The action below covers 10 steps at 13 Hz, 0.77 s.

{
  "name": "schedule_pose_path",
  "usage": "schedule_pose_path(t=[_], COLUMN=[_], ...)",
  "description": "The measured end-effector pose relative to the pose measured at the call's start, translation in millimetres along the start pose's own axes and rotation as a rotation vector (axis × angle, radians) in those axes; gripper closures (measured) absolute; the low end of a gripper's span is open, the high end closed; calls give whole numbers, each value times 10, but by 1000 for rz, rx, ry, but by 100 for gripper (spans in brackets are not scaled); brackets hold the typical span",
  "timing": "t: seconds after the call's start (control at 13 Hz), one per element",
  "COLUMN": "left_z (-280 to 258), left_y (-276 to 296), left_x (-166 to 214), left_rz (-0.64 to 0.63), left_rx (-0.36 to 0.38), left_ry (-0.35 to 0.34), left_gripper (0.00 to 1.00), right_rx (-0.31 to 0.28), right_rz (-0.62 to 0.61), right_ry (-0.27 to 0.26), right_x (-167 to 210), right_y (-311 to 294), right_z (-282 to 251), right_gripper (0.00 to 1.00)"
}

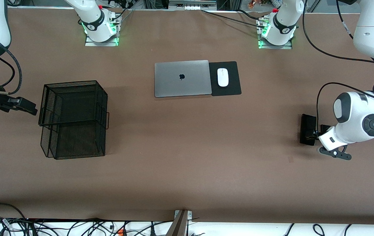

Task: Place phones with both arms
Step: 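Reach the left gripper down and grasp the black bar phone, then lift the black bar phone off the table with the left gripper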

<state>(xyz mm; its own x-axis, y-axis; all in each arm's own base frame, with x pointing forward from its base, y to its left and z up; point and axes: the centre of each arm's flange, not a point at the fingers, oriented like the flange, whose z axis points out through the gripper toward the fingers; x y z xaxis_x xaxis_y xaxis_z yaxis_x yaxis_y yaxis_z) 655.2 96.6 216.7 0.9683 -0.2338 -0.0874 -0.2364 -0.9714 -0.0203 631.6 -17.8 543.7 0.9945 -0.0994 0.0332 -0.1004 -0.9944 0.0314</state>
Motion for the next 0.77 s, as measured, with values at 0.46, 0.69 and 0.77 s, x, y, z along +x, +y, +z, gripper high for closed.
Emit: schedule_pose_path(t=[0.46,0.69,0.77], left_z=[503,544,552], left_y=[213,223,213], left_x=[-288,-373,-415], left_rz=[-30,-34,-38], left_rx=[-34,-36,-37], left_ry=[-11,-15,-16], left_gripper=[0,0,0], right_rx=[0,0,0], right_rz=[-2,-3,-3], right_ry=[0,-1,-1], right_x=[-1,-2,-2], right_y=[-11,-18,-20], right_z=[0,0,0], right_gripper=[0,0,0])
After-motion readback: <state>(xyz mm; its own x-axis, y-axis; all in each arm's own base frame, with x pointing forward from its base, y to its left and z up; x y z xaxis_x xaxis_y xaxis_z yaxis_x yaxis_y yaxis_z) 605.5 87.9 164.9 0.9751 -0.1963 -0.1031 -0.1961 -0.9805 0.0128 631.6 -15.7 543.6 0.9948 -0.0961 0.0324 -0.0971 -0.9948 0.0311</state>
